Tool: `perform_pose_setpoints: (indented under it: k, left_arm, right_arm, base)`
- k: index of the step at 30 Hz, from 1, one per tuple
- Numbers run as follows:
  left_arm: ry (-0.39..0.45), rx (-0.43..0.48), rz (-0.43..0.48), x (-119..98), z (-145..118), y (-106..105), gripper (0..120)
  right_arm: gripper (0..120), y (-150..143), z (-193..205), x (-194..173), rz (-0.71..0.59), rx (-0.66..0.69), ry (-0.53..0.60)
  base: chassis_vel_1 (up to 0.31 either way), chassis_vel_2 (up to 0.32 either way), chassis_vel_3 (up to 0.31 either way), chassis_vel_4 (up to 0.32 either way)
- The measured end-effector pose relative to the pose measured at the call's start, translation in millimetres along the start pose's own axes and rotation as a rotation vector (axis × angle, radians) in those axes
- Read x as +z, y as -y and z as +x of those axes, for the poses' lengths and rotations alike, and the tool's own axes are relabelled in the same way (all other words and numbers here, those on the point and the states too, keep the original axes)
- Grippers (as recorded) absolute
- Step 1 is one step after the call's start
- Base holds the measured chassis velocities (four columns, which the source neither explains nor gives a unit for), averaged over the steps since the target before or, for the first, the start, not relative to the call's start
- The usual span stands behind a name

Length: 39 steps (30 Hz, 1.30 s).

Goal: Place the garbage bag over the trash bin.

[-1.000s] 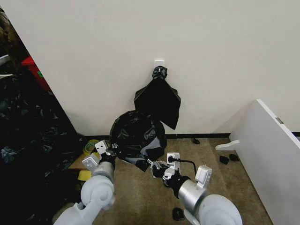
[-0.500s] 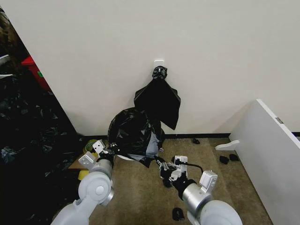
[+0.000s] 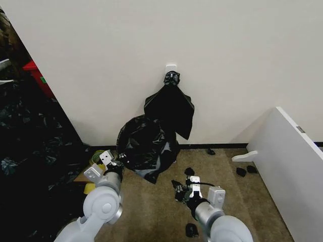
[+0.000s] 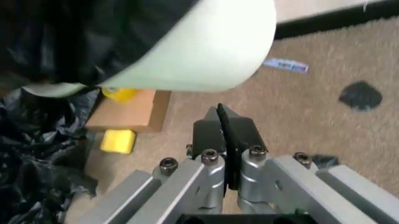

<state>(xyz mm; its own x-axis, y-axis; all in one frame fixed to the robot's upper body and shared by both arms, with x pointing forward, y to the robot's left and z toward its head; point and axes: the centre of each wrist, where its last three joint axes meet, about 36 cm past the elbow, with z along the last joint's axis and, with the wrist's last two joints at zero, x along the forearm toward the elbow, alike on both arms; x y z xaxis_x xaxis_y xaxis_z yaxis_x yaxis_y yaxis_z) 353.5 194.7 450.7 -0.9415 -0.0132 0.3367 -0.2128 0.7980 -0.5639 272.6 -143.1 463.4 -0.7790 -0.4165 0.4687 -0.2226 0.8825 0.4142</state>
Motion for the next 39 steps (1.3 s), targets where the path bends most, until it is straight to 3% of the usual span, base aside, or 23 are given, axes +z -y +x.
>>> perform_pose_setpoints:
  k: [4,11,29,31,34,36,39]
  left_arm:
    - [0.026,-0.007,-0.031,1,-4,-4,0]
    - [0.069,-0.011,-0.096,11,-13,-8,0]
    - [0.073,0.013,-0.131,23,-9,-3,0]
    - [0.073,0.015,-0.129,23,-9,-2,0]
    - [0.076,0.020,-0.118,24,-9,1,0]
    - [0.076,0.022,-0.115,24,-9,2,0]
    - [0.074,0.023,-0.117,25,-9,3,0]
  right_arm:
    - [0,-2,16,-10,0.009,-0.014,0.026]
    - [28,-16,62,-28,0.018,-0.098,0.068]
    - [91,-32,55,-41,-0.041,-0.261,0.055]
    - [91,-32,51,-40,-0.024,-0.234,0.053]
    - [78,-31,41,-35,0.018,-0.150,0.067]
    - [77,-32,40,-35,0.020,-0.140,0.068]
    - [61,-32,36,-35,0.021,-0.130,0.058]
  base:
    - [0.000,0.000,0.000,0.000]
    - [0.000,0.000,0.000,0.000]
    - [0.000,0.000,0.000,0.000]
    - [0.000,0.000,0.000,0.000]
    - [0.000,0.000,0.000,0.000]
    - [0.000,0.000,0.000,0.000]
    - [0.000,0.000,0.000,0.000]
